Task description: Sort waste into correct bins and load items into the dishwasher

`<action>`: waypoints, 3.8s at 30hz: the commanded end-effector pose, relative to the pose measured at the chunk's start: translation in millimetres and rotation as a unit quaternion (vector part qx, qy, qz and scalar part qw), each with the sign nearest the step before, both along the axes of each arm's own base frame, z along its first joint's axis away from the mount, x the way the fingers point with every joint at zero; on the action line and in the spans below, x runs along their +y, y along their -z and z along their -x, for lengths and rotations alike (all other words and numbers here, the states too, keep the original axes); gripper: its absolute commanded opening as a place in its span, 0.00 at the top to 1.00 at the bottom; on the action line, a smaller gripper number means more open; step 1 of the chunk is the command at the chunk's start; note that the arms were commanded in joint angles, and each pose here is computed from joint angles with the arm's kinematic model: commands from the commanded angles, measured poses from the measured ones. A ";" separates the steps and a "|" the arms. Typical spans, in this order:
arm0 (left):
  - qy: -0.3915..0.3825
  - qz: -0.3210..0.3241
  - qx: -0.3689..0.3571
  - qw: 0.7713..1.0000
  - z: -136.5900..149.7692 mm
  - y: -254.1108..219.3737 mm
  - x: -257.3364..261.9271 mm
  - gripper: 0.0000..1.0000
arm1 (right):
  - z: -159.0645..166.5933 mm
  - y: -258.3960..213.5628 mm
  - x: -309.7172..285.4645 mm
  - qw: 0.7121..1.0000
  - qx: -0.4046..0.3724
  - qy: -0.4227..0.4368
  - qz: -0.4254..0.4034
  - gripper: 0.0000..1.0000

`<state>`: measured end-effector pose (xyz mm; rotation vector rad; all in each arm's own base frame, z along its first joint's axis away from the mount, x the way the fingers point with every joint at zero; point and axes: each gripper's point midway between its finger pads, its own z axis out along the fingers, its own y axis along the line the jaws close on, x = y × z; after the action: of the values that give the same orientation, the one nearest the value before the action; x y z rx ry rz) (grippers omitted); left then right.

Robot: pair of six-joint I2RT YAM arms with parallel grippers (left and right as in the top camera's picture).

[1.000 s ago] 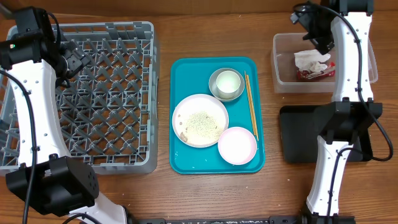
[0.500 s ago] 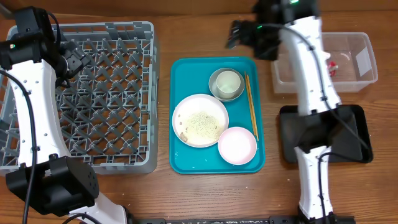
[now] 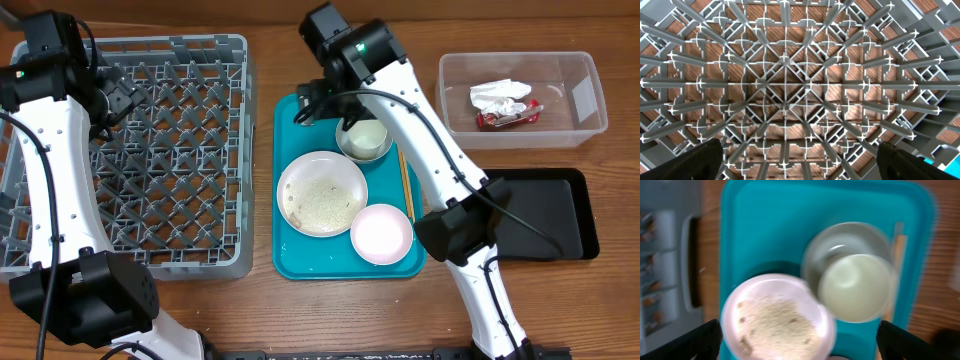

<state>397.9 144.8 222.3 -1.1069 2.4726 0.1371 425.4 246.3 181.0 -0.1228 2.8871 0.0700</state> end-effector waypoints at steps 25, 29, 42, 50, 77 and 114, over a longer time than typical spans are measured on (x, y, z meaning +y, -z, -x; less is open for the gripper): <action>0.211 0.307 -0.098 0.923 -24.8 -33.3 -147.7 0.07 | -32.8 -129.1 -339.9 0.914 -0.149 0.373 -0.051 0.00; 0.355 0.303 -0.079 0.881 -13.8 -33.9 -222.8 0.11 | -31.3 -129.1 -346.7 0.912 -0.150 0.380 -0.050 0.00; 0.518 -0.074 -0.059 0.850 -15.8 3.0 -382.1 0.13 | -31.3 -129.1 -346.5 0.912 -0.150 0.380 -0.050 0.00; 0.628 -0.094 -0.024 0.772 -9.3 72.2 -453.9 0.12 | -31.3 -129.1 -346.5 0.912 -0.150 0.380 -0.050 0.00; 0.660 -0.070 0.034 0.748 -2.5 144.4 -473.2 0.62 | -31.3 -129.1 -346.5 0.912 -0.150 0.380 -0.050 0.00; 0.495 0.120 -0.148 0.848 -57.8 -80.3 -347.6 0.96 | -31.3 -129.1 -346.5 0.912 -0.150 0.380 -0.050 0.00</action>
<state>457.0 -220.9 284.7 0.2538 2.4636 -0.3290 458.3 -100.7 302.1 0.9209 2.4409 0.0406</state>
